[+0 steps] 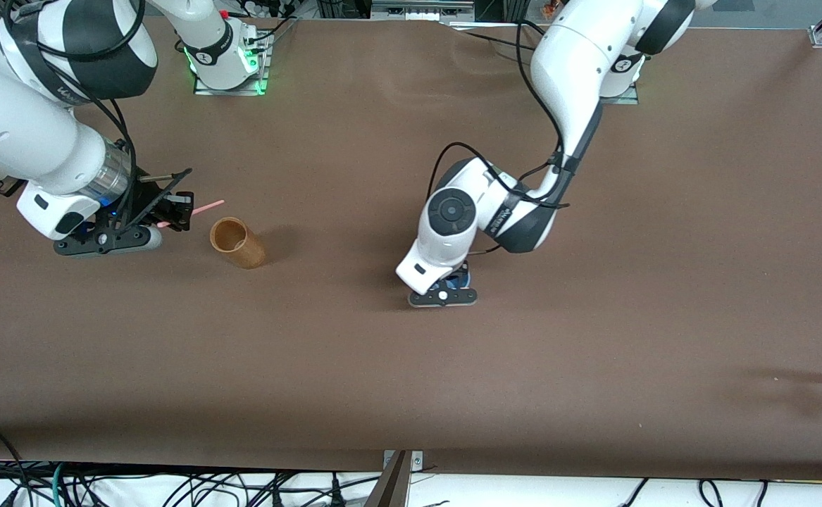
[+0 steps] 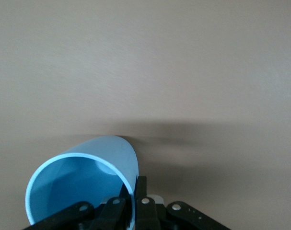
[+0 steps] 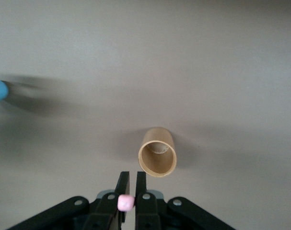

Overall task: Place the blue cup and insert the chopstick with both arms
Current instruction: 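Carry the blue cup with the left gripper and set it down mid-table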

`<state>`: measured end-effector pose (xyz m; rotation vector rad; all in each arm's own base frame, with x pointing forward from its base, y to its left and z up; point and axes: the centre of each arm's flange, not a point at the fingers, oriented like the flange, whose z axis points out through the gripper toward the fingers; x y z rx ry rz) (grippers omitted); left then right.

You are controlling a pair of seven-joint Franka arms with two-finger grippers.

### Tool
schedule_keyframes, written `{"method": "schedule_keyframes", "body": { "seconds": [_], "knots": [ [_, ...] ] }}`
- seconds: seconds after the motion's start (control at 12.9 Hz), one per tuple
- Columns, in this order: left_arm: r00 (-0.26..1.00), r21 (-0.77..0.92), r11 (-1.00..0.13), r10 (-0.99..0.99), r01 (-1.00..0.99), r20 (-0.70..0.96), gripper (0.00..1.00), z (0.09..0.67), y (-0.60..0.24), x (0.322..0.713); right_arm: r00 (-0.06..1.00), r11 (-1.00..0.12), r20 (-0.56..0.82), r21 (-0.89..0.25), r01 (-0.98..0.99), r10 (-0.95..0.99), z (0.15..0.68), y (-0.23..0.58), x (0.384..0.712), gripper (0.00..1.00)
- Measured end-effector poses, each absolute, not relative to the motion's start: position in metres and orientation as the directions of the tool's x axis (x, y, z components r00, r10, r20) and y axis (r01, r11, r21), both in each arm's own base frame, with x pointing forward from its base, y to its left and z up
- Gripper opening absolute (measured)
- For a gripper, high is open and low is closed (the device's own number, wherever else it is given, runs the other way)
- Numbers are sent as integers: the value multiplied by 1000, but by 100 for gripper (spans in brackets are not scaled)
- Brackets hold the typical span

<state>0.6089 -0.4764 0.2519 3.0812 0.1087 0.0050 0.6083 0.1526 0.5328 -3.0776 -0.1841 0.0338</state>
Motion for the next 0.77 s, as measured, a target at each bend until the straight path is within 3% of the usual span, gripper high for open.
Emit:
{"method": "schedule_keyframes", "body": {
  "seconds": [0.23,0.31,0.77],
  "knots": [
    [996,56,-994,93,92,9,5,253,-485,607,994,-992,-12,-60,109,110,537,164,606,8],
    [995,59,-993,101,100,11,12,250,-485,608,994,-992,-13,-67,103,104,537,167,605,8],
    [978,114,-972,203,206,-42,77,253,-477,620,995,-988,-22,-124,92,95,538,175,603,8]
  ]
}}
